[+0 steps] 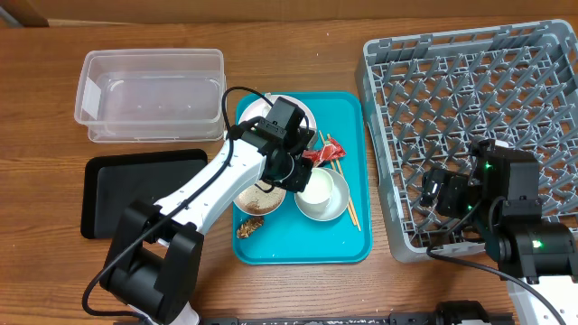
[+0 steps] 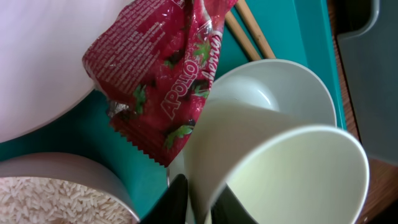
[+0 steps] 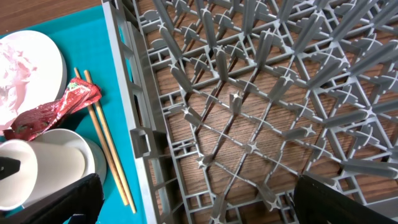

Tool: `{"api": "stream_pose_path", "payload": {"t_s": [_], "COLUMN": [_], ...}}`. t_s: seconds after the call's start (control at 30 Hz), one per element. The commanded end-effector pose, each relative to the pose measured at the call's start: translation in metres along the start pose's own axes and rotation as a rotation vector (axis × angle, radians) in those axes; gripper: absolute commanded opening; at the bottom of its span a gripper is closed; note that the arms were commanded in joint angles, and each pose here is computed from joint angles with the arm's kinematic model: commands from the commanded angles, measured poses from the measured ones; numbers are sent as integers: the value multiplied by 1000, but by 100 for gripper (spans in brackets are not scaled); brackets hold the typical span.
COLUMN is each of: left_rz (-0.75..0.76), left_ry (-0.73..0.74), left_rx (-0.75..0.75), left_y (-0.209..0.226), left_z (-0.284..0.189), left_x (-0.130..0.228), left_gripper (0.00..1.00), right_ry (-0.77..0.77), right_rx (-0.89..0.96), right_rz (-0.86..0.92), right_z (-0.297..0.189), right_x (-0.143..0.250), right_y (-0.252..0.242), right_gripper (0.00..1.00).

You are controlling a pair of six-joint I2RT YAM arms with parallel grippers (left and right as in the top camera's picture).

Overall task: Sort waste into correct bins and load items into the dishwasher
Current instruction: 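Grasp the white paper cup with the left gripper and lift it right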

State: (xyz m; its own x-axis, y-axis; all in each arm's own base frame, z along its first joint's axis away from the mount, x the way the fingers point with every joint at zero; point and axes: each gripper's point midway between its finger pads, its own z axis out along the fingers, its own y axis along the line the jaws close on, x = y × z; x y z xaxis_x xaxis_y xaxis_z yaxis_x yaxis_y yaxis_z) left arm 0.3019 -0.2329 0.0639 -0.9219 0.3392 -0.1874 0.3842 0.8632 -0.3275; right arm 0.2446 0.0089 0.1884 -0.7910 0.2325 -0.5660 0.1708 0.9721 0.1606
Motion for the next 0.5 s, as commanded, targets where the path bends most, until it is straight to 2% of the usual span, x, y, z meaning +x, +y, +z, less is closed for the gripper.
{"api": "stream_pose_path", "payload": {"t_s": [0.0, 0.27, 0.33, 0.4, 0.47], "left_rz": [18, 16, 23, 35, 28], "left_ry": [-23, -111, -152, -193, -232], "left_rx": [4, 48, 138, 262, 432], "left_y": [-2, -14, -27, -42, -58], "left_z": [-5, -50, -67, -83, -101], "left_x": [-8, -28, -37, -45, -55], "left_gripper": [4, 4, 4, 4, 4], "right_ry": [-40, -51, -68, -110, -147], "right_rx": [-2, 75, 125, 197, 168], "right_rz": [0, 4, 73, 230, 337], "right_z": [-9, -10, -11, -13, -14], "right_x": [-12, -13, -15, -20, -29], "right_y": [1, -12, -22, -38, -40], "right_gripper": [100, 100, 100, 100, 100]}}
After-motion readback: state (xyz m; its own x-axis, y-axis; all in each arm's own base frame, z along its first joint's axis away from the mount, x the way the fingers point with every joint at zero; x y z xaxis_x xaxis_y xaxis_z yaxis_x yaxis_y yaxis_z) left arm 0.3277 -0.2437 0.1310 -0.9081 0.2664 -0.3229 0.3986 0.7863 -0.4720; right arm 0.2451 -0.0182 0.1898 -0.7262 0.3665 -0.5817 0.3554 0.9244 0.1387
